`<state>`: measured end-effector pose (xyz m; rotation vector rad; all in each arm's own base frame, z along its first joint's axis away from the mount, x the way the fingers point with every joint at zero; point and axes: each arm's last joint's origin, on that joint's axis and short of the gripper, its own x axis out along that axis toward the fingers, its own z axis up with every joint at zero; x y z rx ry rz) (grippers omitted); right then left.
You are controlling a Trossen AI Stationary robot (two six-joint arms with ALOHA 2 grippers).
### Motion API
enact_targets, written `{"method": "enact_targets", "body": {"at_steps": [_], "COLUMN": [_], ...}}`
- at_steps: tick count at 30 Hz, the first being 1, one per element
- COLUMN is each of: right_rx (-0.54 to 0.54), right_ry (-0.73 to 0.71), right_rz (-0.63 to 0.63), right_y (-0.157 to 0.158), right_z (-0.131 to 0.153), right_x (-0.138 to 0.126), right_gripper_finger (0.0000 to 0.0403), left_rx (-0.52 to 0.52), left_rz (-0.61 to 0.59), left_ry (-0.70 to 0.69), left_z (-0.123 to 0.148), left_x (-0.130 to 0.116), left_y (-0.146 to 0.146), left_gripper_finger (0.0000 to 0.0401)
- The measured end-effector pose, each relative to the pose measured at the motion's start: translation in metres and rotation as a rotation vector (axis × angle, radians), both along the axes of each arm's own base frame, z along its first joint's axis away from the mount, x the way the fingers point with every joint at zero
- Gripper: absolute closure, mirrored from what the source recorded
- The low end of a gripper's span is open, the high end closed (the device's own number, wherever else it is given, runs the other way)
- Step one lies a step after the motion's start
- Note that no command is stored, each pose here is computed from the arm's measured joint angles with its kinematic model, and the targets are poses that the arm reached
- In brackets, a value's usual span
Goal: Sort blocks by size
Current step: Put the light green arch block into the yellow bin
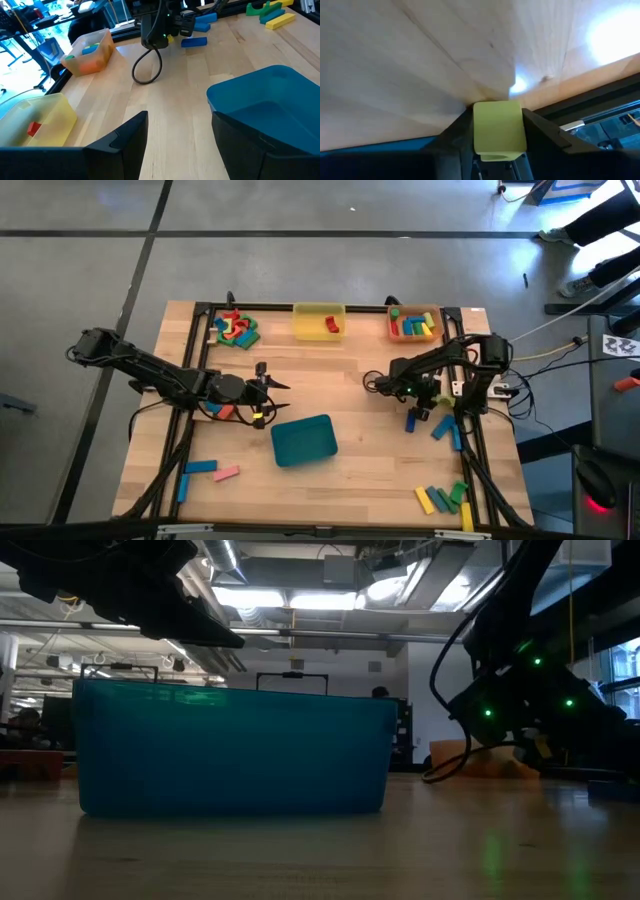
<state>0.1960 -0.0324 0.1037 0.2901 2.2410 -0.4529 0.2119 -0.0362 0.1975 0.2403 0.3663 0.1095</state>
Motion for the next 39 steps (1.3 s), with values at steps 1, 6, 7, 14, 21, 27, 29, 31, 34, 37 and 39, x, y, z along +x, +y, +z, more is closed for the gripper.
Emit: {"method": "enact_targets", "body": {"at_steps": [1,6,7,14,21,27,29,31,34,37,39], "right_rx": [-0.001,-0.019,-0.024,-0.082,-0.161,-0.270,-0.315,-0.364,-0.433,-0.485,-0.526], "right_ry": [0.000,-0.026,-0.029,-0.075,-0.184,-0.318,-0.369,-0.432,-0.548,-0.685,-0.781], "right_rz": [0.000,0.011,0.015,0.054,0.123,0.180,0.191,0.196,0.196,0.221,0.244], "right_y": [0.000,-0.002,-0.002,-0.008,-0.015,-0.021,-0.023,-0.025,-0.027,-0.029,-0.034], "right_z": [0.000,0.004,0.006,0.025,0.048,0.080,0.093,0.108,0.127,0.140,0.144], "right_x": [0.000,0.008,0.011,0.033,0.061,0.084,0.090,0.095,0.102,0.110,0.118], "right_gripper_finger": [0.0269,0.0269,0.0269,0.0269,0.0269,0.0269,0.0269,0.0269,0.0269,0.0269,0.0269], "left_rx": [0.000,0.000,0.000,0.000,0.001,0.002,0.002,0.004,0.005,0.025,0.035], "left_rz": [0.000,0.000,0.000,0.000,0.000,-0.001,-0.001,-0.001,-0.001,-0.008,-0.012], "left_ry": [0.000,0.000,0.000,0.000,0.001,0.001,0.000,0.001,0.001,0.003,0.004], "left_z": [0.000,0.000,0.000,0.000,0.000,0.000,0.000,0.000,0.000,0.000,0.000], "left_x": [0.000,0.000,0.000,0.000,0.000,0.000,0.000,0.000,0.000,0.000,0.000], "left_y": [0.000,0.000,0.000,0.000,0.000,0.000,0.000,0.000,0.000,0.000,0.000], "left_gripper_finger": [0.0196,0.0196,0.0196,0.0196,0.0196,0.0196,0.0196,0.0196,0.0196,0.0196,0.0196]}}
